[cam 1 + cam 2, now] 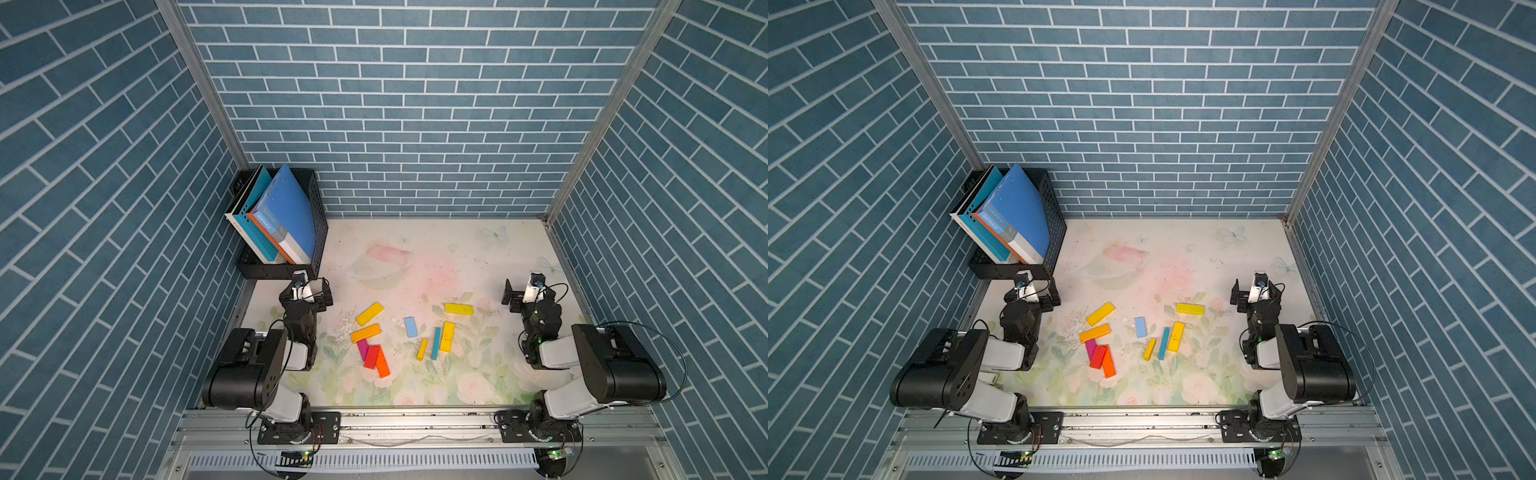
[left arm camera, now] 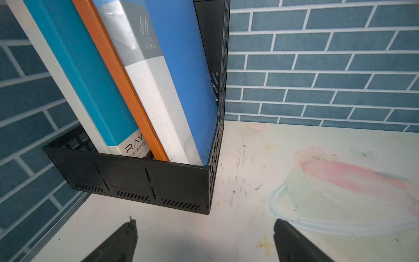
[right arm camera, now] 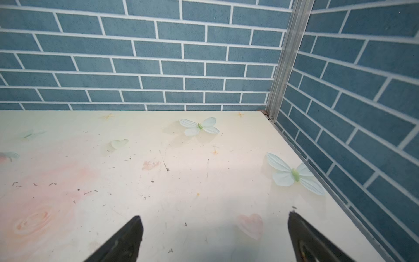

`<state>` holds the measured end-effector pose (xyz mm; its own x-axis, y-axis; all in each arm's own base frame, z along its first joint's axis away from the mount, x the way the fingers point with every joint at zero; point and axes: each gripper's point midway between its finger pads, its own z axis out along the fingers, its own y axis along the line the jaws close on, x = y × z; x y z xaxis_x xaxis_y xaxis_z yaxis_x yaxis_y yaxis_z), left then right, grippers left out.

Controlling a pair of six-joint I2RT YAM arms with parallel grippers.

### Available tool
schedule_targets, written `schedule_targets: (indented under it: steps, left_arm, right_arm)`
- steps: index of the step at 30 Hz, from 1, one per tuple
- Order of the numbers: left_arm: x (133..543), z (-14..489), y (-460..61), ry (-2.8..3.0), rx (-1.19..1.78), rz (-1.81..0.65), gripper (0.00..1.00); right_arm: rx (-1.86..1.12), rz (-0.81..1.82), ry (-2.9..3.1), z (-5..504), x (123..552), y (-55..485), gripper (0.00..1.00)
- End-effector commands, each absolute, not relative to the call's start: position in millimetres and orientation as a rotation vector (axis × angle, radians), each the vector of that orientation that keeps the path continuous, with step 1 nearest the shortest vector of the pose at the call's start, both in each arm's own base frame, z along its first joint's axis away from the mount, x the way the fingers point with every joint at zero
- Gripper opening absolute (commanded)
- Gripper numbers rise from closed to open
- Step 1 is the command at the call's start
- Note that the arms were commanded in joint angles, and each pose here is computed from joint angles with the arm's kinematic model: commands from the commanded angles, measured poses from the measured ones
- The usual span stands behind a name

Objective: Assemble the letter h with building blocks
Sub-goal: Pick up the building block from the center of the board.

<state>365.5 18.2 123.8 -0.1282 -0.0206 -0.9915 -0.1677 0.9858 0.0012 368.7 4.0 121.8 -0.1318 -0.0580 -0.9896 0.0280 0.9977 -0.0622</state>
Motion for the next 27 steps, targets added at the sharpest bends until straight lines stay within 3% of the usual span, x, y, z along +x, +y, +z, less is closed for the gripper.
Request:
schedule_targets:
  steps: [1, 22, 25, 27]
  left_arm:
    - [370, 132, 18, 1.668, -0.14, 0.136, 1.0]
    - [371, 132, 18, 1.668, -0.139, 0.131, 1.0]
    - [375, 135, 20, 1.683, -0.152, 0.145, 1.0]
    - [389, 153, 27, 1.753, -0.218, 0.237, 0.99]
  right_arm:
    - [-0.13, -0.041, 1.678, 127, 373, 20, 0.99]
    - [-0.106, -0.051, 1.675, 128, 373, 16, 1.0]
    - [0.07, -0.16, 1.682, 156, 371, -13, 0.99]
    - [0.278, -0.113, 1.635, 209, 365, -29, 0.99]
